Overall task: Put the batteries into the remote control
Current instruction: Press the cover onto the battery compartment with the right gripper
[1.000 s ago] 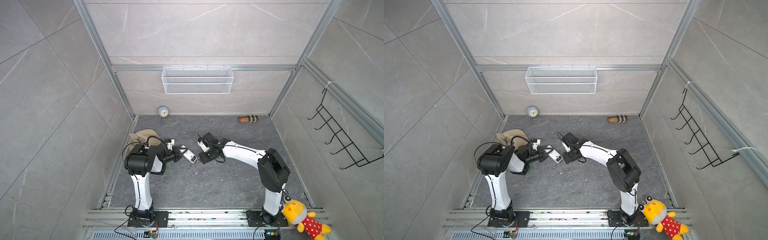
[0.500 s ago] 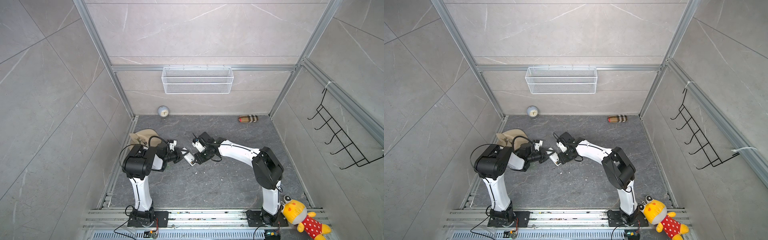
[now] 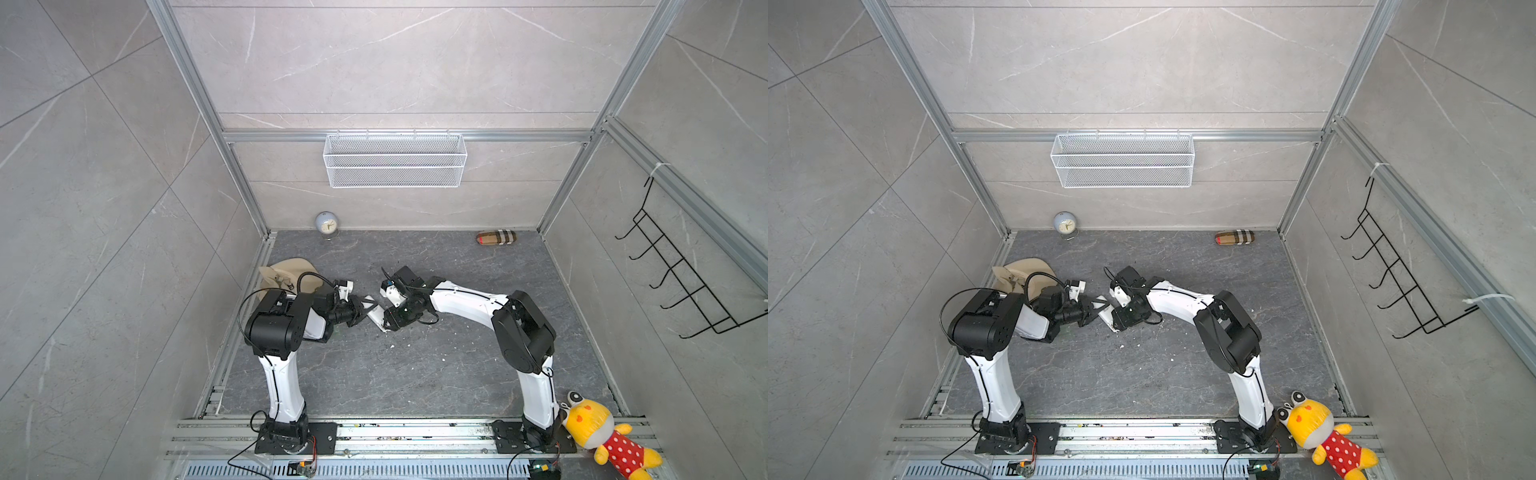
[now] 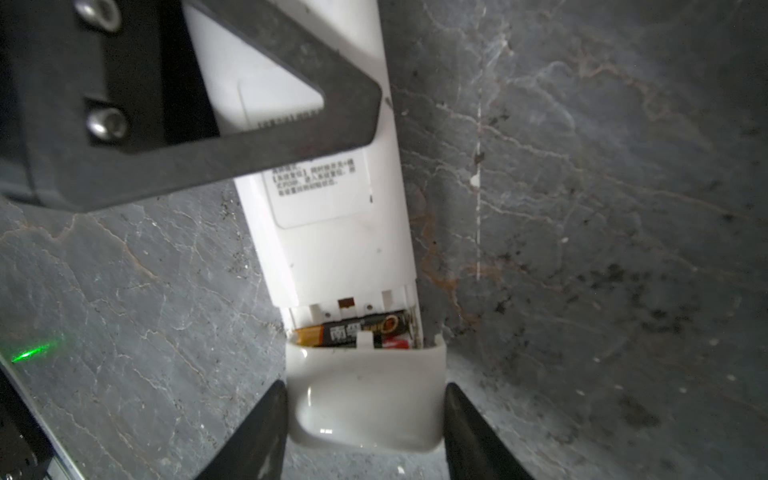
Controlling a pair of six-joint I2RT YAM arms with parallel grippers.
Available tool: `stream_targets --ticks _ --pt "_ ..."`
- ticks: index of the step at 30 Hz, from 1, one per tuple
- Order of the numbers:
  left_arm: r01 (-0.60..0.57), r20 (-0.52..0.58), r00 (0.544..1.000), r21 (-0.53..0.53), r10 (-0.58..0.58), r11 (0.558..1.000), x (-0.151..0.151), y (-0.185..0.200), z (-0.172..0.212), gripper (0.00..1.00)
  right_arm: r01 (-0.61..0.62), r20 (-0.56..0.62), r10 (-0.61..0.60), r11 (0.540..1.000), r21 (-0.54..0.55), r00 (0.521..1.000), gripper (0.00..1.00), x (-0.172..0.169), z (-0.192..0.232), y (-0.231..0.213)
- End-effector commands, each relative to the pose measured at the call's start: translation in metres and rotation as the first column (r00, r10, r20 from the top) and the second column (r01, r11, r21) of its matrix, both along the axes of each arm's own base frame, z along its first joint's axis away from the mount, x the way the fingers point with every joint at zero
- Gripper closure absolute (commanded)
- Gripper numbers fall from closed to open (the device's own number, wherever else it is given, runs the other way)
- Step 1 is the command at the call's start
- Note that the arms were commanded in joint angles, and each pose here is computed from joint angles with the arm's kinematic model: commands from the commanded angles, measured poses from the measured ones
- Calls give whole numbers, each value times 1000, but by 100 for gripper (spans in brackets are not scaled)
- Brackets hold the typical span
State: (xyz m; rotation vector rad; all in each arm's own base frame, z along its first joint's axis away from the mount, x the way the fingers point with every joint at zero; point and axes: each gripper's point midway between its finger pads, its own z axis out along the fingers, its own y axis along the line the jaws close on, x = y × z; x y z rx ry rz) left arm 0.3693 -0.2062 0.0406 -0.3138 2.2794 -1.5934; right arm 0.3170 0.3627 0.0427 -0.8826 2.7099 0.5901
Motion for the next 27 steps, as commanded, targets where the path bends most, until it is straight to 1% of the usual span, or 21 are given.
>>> stream_targets --ticks 1,18,23,25,27 --pt "27 37 999 6 -27 1000 2 -3 4 100 -6 -15 7 1000 15 1000 44 1 -3 10" --pt "31 52 998 0 -31 1000 2 -4 8 100 -59 -73 59 998 -8 996 47 -9 -23 15" --pt "76 136 989 -107 -61 991 3 -12 33 100 -66 -40 65 998 -17 997 47 -9 -12 11" --pt "102 148 986 -143 -81 985 2 -17 39 100 -71 -18 70 997 -25 997 48 -7 -5 8" --pt "119 158 983 -157 -94 980 1 -22 43 100 -73 -4 73 996 -53 997 48 -5 -1 3"
